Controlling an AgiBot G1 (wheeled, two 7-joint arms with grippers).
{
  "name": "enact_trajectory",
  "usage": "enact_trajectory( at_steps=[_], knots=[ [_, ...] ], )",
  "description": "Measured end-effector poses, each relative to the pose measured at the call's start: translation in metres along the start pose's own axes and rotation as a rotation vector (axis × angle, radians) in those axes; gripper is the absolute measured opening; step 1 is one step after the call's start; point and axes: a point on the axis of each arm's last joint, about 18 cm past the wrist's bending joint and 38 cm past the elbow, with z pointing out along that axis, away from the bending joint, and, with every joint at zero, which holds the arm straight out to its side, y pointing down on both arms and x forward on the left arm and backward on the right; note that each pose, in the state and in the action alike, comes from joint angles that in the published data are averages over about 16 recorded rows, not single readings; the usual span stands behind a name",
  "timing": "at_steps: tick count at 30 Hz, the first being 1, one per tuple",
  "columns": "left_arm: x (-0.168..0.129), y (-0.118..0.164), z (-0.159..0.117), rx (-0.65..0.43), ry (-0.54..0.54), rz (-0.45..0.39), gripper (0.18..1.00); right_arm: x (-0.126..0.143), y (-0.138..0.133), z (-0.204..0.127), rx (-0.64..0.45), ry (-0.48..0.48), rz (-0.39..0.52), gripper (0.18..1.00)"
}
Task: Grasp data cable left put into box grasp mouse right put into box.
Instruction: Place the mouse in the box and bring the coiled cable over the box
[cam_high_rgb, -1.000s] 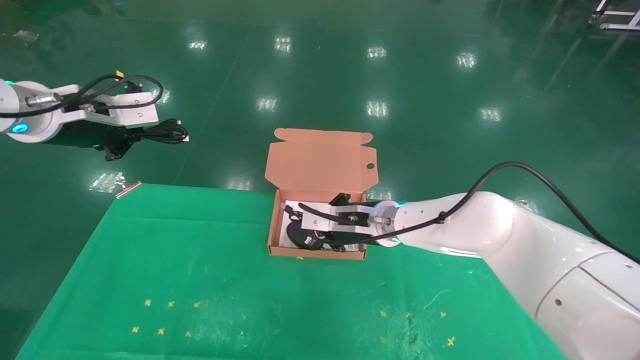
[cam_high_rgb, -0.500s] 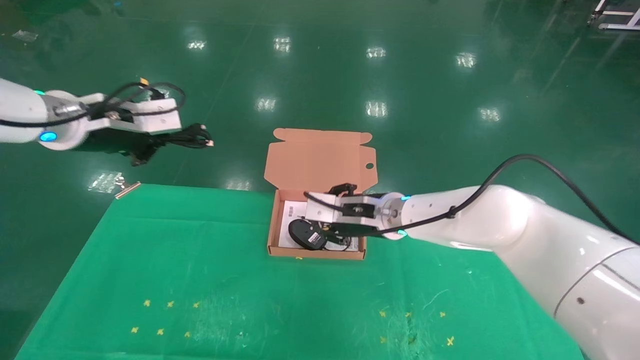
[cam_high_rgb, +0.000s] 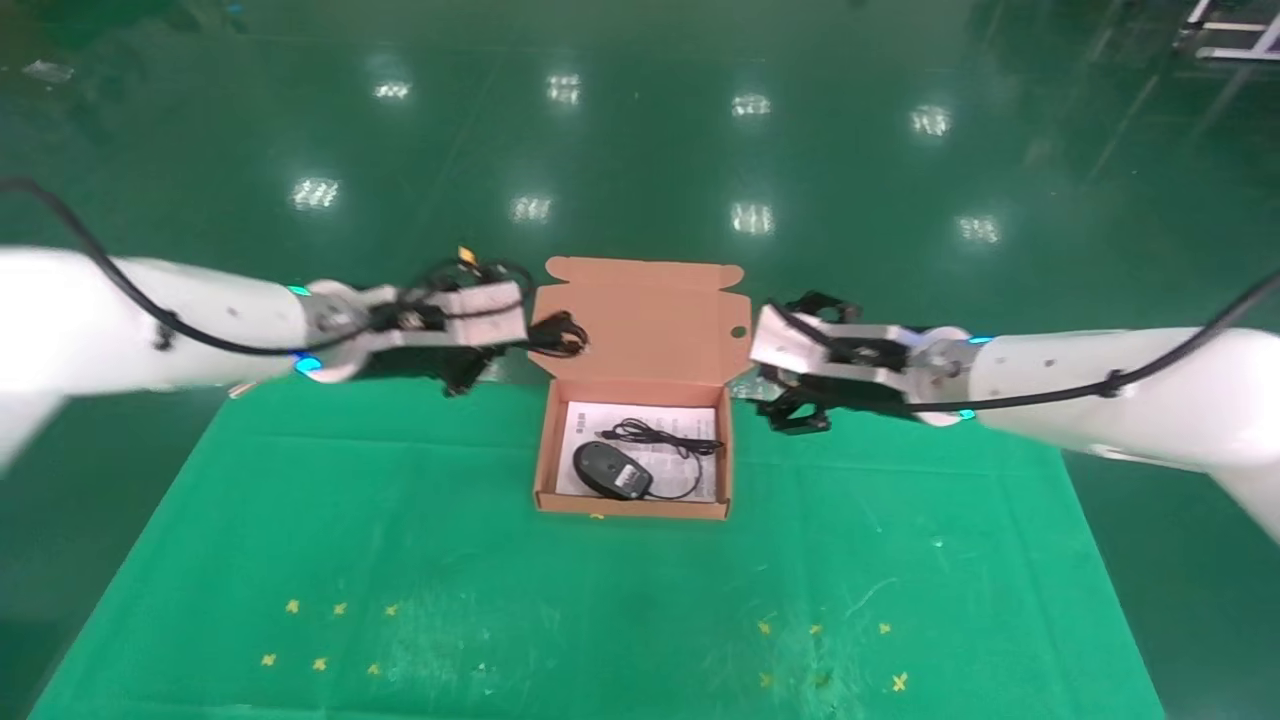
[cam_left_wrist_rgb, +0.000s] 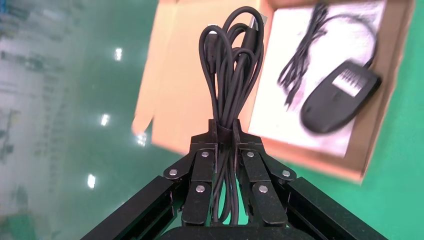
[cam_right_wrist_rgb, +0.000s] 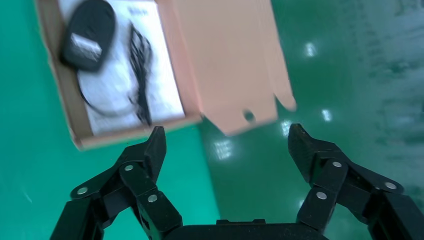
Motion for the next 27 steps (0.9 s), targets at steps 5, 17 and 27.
enact_trajectory(
  at_steps=[5,17,27],
  knots=[
    [0.025,-0.016,0.027,0.038,0.025,0.033,0.229,0.010,0.017,-0.027,-0.026,0.030,0.013,0.931],
    [0.070,-0.036,0.058,0.105,0.062,0.127,0.229,0.017,0.037,-0.086,-0.056,0.079,0.040,0.996],
    [0.080,-0.040,0.064,0.123,0.063,0.141,0.231,0.018,0.040,-0.112,-0.065,0.105,0.043,1.001]
  ],
)
